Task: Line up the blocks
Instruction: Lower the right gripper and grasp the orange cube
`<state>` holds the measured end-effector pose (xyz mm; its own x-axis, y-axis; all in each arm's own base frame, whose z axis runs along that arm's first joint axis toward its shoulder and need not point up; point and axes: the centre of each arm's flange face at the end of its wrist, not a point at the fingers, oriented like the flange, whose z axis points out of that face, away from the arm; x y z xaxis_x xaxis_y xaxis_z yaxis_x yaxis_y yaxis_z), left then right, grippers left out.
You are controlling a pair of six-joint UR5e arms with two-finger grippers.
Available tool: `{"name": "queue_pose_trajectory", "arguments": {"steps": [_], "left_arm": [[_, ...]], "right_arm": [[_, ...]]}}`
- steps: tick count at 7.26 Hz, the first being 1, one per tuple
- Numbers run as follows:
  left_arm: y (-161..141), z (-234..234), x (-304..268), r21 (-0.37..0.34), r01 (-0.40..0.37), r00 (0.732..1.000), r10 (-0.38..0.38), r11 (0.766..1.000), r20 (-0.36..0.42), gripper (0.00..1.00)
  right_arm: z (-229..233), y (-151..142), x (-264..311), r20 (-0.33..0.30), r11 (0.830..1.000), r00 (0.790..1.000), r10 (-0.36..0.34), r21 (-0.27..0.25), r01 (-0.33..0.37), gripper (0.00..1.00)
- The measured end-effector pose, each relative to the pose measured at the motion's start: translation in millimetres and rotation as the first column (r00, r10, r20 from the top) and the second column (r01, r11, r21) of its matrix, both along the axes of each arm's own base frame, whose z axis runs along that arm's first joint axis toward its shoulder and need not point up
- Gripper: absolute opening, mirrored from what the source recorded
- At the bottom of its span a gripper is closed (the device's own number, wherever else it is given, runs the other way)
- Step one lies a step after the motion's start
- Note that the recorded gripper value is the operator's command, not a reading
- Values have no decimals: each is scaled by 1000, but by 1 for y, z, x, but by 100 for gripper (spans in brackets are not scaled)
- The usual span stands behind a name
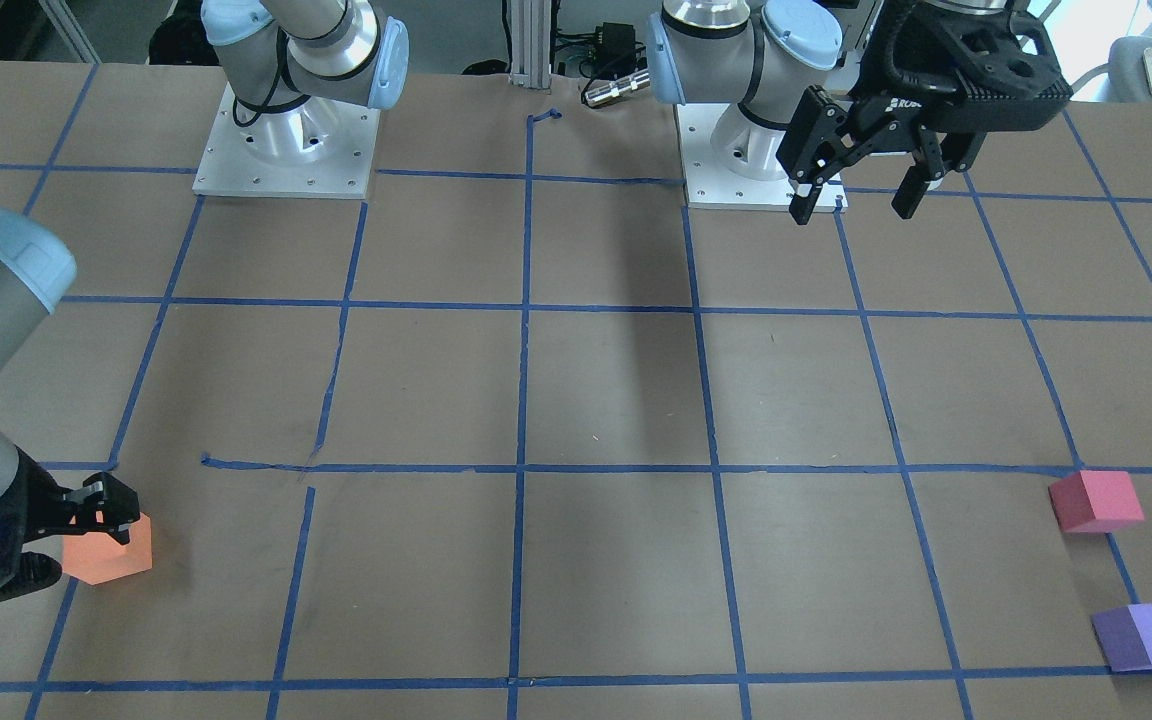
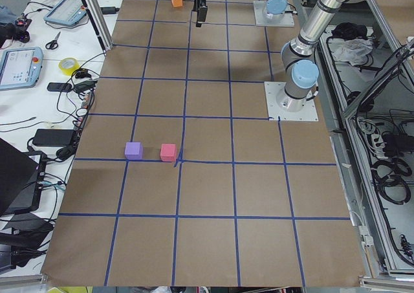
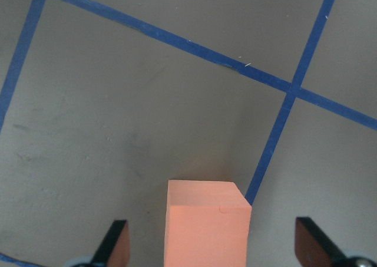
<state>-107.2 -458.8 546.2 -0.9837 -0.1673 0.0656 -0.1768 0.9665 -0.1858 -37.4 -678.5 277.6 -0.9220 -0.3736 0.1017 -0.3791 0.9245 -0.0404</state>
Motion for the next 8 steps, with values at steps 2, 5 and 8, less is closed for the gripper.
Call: {"name": "queue_pose_trajectory", "arguments": {"steps": [2, 5, 8], "left_arm": [[0, -1, 0, 1, -1, 1000, 1, 1000, 1, 100], [-1, -1, 1, 2, -1, 1000, 1, 1000, 2, 100], [-2, -2, 2, 3, -4, 1000, 4, 1000, 1, 100]], "right_arm": [[-32, -7, -6, 2, 1000, 1000, 5, 24, -5, 100], [-66, -7, -23, 9, 996, 1000, -18, 82, 18, 80], [-84, -7, -30, -6, 993, 999, -36, 112, 37, 0]]}}
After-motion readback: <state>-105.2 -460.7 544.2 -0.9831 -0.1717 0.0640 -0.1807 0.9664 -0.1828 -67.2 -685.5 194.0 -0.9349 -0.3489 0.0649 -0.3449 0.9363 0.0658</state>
